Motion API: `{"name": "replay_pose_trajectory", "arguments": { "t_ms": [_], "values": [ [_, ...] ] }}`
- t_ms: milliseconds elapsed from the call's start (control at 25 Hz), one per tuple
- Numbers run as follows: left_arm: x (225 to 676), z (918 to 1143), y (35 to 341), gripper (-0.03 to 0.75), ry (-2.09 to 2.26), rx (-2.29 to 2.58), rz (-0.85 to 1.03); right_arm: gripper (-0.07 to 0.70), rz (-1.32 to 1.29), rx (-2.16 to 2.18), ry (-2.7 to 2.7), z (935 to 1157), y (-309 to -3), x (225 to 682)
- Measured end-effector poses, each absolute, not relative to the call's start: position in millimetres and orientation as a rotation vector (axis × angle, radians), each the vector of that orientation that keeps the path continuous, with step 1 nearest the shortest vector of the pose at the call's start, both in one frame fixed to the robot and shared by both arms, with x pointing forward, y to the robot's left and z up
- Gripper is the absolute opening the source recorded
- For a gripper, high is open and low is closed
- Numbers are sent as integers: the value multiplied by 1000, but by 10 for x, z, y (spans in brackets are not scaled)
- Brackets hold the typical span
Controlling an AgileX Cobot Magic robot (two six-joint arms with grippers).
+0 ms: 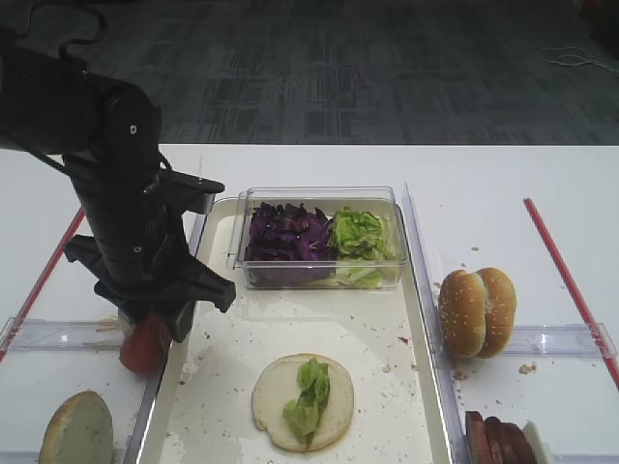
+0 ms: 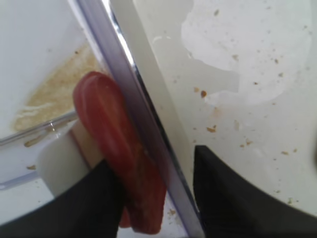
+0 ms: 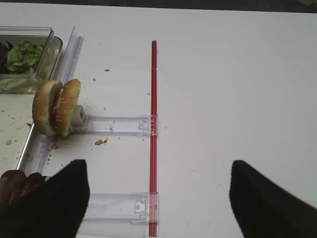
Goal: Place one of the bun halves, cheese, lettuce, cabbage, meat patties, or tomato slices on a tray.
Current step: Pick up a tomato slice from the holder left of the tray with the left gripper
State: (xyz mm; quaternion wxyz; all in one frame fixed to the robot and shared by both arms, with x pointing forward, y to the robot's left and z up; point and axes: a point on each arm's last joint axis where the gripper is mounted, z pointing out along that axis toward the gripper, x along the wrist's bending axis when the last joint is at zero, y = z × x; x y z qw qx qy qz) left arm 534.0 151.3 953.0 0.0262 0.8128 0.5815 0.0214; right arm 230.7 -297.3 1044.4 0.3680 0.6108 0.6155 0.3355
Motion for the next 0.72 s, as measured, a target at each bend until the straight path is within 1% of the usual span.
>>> {"name": "replay_pose_trajectory", "arguments": {
  "t_ms": [160,560,720],
  "values": [
    [5345,9526,1519,267,1793,2520,76,610,862,1569,1581,10444,-2973,2307],
    [5361,9528,1548,60,1801,2532,129,610,862,1569,1581,10444,-2973,2307],
    [5362,9528,1550,23,1800,2534,132,610,862,1569,1581,10444,-2973,2307]
  ]
}}
